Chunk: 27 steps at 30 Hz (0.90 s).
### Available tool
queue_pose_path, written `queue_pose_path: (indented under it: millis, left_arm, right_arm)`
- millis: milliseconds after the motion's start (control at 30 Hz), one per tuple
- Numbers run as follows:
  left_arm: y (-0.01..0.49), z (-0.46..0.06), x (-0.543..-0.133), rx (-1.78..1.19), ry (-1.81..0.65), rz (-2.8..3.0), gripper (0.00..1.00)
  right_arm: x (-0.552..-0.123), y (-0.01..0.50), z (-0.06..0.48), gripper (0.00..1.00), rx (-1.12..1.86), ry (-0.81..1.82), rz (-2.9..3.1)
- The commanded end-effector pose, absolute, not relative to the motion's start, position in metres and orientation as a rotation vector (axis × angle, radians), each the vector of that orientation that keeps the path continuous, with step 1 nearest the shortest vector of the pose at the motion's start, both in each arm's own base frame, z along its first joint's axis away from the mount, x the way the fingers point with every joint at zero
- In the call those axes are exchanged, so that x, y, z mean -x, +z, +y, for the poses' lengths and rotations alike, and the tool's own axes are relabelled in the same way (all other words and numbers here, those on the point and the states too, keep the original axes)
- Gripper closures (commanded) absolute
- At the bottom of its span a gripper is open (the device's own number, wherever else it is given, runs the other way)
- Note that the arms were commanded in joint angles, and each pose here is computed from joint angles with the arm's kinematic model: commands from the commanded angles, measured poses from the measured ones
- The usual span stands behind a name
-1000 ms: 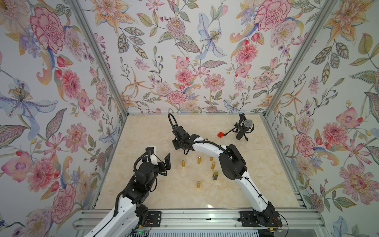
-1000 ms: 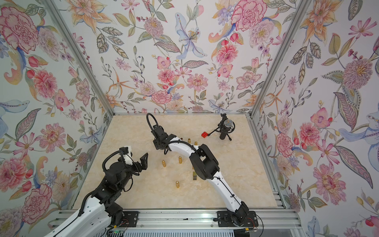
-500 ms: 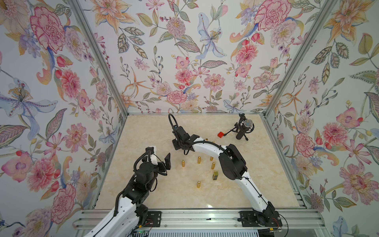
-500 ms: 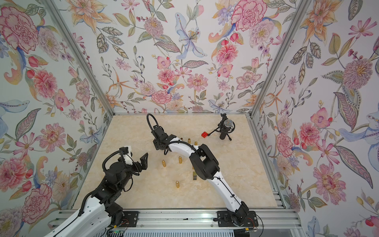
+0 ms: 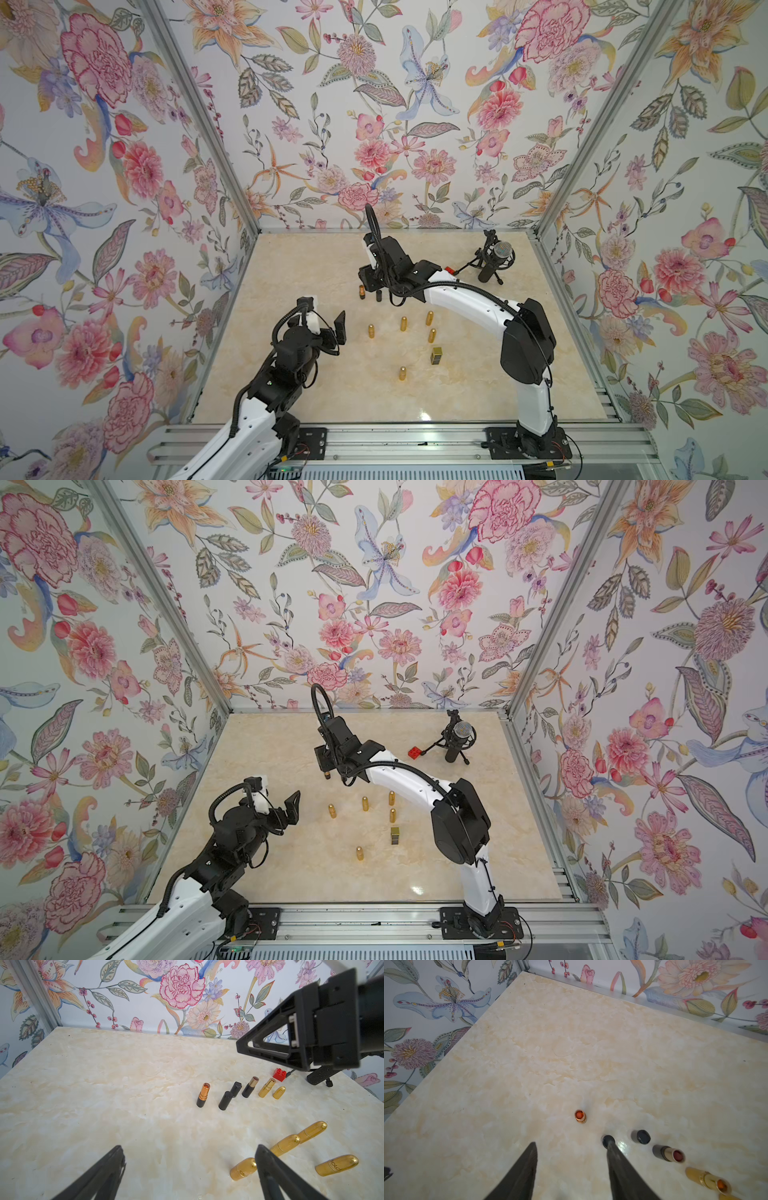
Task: Open the lipstick cap
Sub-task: Place the lipstick at the center of the board, then pick up the lipstick at the center of the board.
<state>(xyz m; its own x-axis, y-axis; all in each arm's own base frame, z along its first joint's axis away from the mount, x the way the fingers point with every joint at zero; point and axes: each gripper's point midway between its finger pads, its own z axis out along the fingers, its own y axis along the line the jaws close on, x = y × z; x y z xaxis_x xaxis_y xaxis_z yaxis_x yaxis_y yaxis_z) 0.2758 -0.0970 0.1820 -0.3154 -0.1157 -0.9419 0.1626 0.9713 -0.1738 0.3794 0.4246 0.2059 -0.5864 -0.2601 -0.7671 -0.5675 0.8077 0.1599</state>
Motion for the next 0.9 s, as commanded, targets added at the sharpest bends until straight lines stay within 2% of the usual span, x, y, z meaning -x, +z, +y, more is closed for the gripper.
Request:
queue_pose_path:
  millis: [0, 400, 633, 867]
  left_arm:
    - [0.195, -0.098, -0.278, -0.054, -0.275, 1.872, 0.01]
    - [0.205, -0.102, -0.273, -0.088, -0.298, 1.908, 0.01]
    - [0.202, -0.098, -0.267, -0.071, -0.299, 1.920, 0.01]
    - [0.199, -0.096, -0.266, -0.069, -0.289, 1.928, 0.01]
  right_arm:
    - [-0.343, 0.185, 0.415, 0.43, 0.647, 0.508, 2.329]
    - [-0.277, 0.150, 0.415, 0.42, 0.718, 0.470, 2.454]
    - [-0.273, 0.122, 0.415, 0.43, 0.709, 0.389, 2.500]
    - [-0.277, 0.098, 0.413, 0.48, 0.699, 0.312, 2.536]
